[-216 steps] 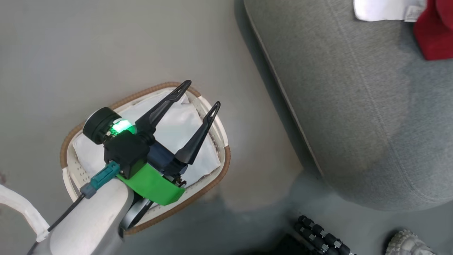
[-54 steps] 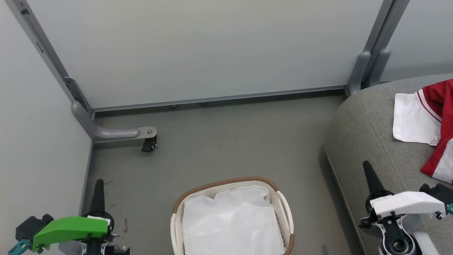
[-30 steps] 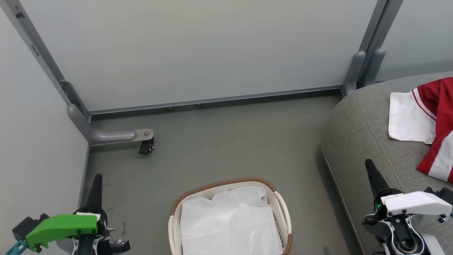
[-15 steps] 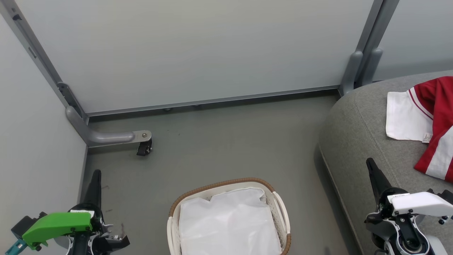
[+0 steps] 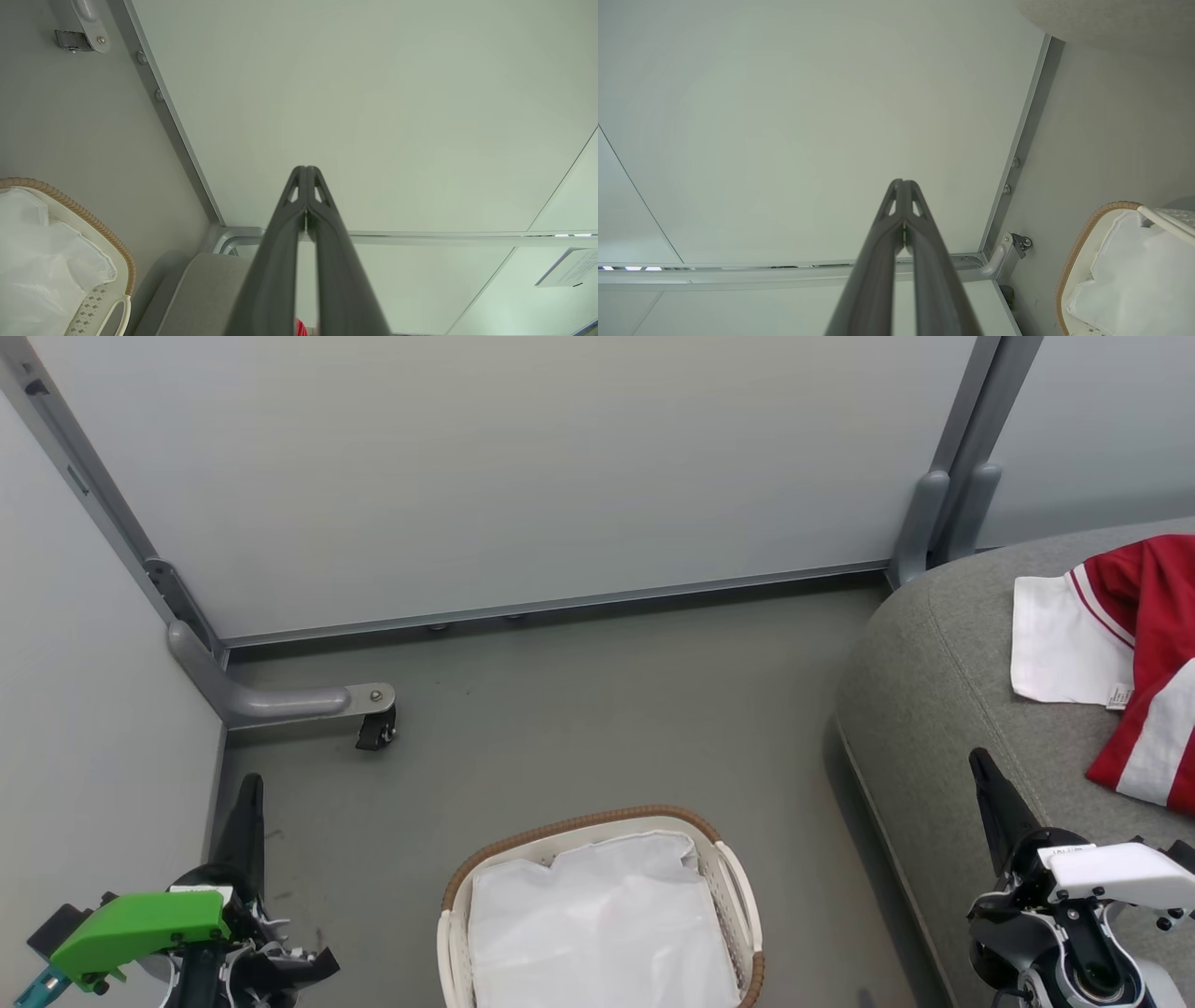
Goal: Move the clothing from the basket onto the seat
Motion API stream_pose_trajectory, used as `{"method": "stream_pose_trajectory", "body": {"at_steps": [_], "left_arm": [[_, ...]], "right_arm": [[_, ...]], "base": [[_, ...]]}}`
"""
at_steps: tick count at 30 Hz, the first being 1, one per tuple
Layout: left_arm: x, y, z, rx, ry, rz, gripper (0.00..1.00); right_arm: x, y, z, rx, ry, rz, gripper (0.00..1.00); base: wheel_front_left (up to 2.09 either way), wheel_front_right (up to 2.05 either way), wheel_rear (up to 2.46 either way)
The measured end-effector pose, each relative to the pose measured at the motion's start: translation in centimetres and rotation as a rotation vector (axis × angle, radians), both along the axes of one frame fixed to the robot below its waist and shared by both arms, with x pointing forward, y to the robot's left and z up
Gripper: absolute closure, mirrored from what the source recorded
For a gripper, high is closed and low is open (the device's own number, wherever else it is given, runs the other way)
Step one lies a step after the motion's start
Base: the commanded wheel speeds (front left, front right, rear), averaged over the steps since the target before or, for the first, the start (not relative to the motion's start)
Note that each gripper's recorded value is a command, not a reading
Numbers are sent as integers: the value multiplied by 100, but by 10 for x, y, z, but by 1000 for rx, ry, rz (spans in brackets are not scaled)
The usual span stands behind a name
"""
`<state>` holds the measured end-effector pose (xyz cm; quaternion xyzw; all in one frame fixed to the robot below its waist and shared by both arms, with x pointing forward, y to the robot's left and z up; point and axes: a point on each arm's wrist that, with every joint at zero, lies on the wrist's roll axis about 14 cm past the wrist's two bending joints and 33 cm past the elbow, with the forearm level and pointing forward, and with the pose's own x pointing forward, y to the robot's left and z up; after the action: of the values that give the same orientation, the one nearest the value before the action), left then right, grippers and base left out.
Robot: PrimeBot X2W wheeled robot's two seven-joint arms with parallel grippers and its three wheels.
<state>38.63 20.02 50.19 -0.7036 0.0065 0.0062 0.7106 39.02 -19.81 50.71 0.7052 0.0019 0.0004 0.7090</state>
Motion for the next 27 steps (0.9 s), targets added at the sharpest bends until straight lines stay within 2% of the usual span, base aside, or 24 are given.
{"method": "stream_pose_trajectory", "body": {"at_steps": [27], "left_arm": [[1,0,2,-12,-8,1,100]], "right_arm": [[0,-1,1,11,-4,-1,100]], "base": [[0,0,0]]}}
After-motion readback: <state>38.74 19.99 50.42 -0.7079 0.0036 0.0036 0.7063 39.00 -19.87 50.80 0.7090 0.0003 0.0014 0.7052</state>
